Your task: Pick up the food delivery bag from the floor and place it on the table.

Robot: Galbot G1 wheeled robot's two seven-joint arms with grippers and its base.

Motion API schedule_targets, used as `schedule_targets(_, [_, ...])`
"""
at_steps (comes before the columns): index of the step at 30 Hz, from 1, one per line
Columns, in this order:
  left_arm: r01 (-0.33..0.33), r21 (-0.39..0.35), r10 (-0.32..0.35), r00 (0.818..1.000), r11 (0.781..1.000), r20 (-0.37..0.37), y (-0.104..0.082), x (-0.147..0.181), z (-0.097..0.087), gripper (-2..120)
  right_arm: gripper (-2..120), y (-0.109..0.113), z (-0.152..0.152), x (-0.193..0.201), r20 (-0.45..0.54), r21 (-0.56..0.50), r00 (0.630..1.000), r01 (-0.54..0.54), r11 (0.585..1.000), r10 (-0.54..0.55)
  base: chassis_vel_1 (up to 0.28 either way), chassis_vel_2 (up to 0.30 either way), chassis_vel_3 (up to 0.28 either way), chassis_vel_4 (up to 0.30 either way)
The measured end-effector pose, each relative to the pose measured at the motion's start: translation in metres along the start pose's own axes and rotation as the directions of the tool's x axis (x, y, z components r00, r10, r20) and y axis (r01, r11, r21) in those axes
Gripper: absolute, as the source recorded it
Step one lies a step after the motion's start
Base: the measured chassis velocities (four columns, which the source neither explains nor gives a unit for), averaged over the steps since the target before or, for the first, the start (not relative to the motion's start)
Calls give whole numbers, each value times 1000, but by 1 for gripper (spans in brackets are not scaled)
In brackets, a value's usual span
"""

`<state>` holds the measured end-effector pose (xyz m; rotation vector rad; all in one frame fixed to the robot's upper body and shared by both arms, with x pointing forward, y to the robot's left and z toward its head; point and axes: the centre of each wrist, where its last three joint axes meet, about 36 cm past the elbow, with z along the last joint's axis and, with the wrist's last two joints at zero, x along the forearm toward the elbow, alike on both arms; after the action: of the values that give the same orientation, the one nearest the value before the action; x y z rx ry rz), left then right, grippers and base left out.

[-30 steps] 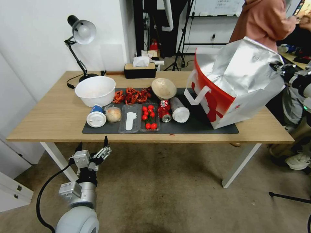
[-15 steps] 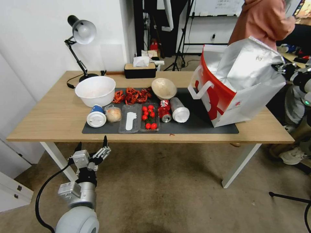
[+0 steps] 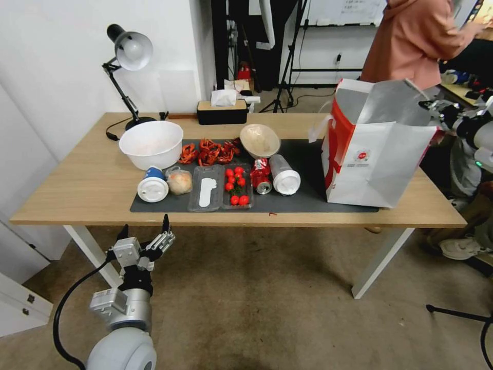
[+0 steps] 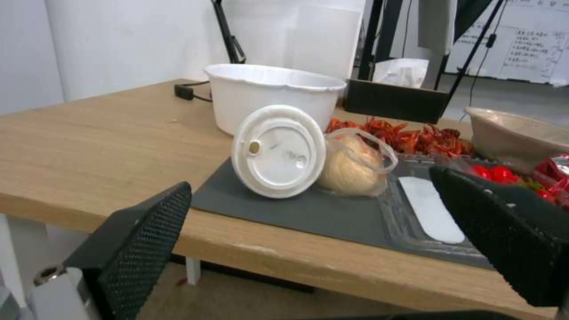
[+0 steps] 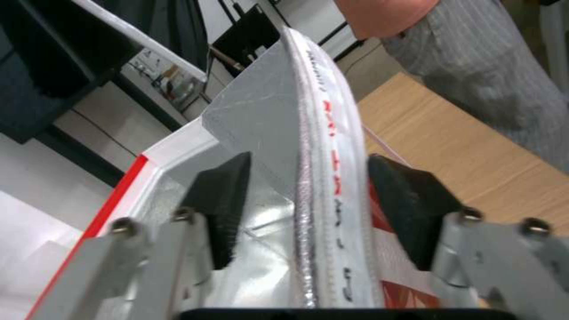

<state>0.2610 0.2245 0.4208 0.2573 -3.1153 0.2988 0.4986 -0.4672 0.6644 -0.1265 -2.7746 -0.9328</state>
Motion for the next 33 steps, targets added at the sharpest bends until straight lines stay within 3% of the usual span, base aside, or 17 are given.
schedule_targets(2, [0, -1, 0, 1000, 1000, 0, 0, 0, 0, 100, 71, 0, 4, -2, 4, 22, 1000, -12, 1000, 12, 0, 0, 0, 0])
schedule_targets(4, [0, -1, 0, 1000, 1000, 1, 0, 0, 0, 100, 73, 1, 5, -2, 7, 32, 1000, -14, 999, 14, 0, 0, 0, 0])
schedule_targets(10, [3, -5, -3, 1000, 1000, -1, 1, 0, 1, 100, 97, 4, 17, 0, 75, 173, 997, -46, 984, 34, 0, 0, 0, 0])
schedule_targets(16, [3, -4, -3, 1000, 1000, -1, 1, -1, 1, 100, 100, 9, 25, 4, 108, 268, 994, -36, 963, 7, 0, 0, 0, 0])
schedule_targets(18, [3, -3, -3, 1000, 1000, -1, 1, -1, 0, 100, 100, 10, 31, 6, 134, 355, 991, -20, 935, -29, 0, 0, 0, 0])
schedule_targets(24, [4, -2, -4, 1000, 1000, -1, 1, 0, 0, 100, 100, 18, 41, 13, 187, 472, 974, 28, 881, -131, 0, 0, 0, 0])
schedule_targets(27, [3, 1, -3, 1000, 1000, 2, 1, 0, 0, 100, 100, 27, 49, 19, 233, 558, 949, 46, 829, -210, 0, 0, 0, 0])
schedule_targets(33, [3, 6, -3, 1000, 1000, 4, -1, 2, -2, 100, 100, 28, 50, 28, 252, 622, 937, 34, 782, -241, 0, 0, 0, 0])
